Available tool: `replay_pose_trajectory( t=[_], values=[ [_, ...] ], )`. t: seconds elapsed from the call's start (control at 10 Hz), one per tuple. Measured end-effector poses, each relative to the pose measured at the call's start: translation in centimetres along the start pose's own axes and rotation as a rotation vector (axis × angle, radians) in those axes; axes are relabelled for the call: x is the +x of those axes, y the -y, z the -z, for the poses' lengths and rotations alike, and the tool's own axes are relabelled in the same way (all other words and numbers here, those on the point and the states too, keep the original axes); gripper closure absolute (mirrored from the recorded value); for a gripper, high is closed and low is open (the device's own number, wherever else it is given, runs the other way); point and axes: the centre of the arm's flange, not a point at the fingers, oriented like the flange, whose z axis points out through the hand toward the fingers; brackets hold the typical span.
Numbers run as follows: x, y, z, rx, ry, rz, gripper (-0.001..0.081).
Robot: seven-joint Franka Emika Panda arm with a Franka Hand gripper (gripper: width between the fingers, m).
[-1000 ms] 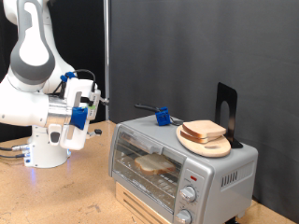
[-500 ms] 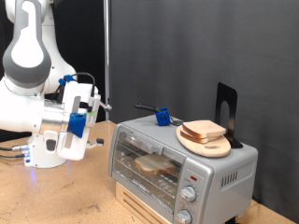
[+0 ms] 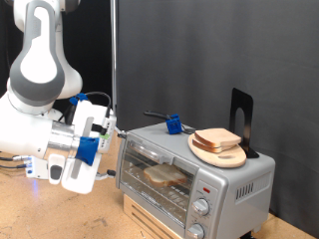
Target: Make a piece of toast with the oven
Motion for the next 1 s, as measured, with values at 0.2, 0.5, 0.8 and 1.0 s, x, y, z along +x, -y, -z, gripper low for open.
replay_pose_trajectory(
  t=[0.2, 0.5, 0.8, 1.0],
  values=[
    [0.3, 0.6, -0.7, 0.038, 0.035, 0.008, 0.0124],
    [3.4, 2.5, -2.8, 0.115, 0.010, 0.074, 0.0124],
    [6.9, 3.8, -4.4, 0.103, -0.046, 0.123, 0.0124],
    [8.0, 3.7, -5.0, 0.101, -0.054, 0.126, 0.0124]
  ],
)
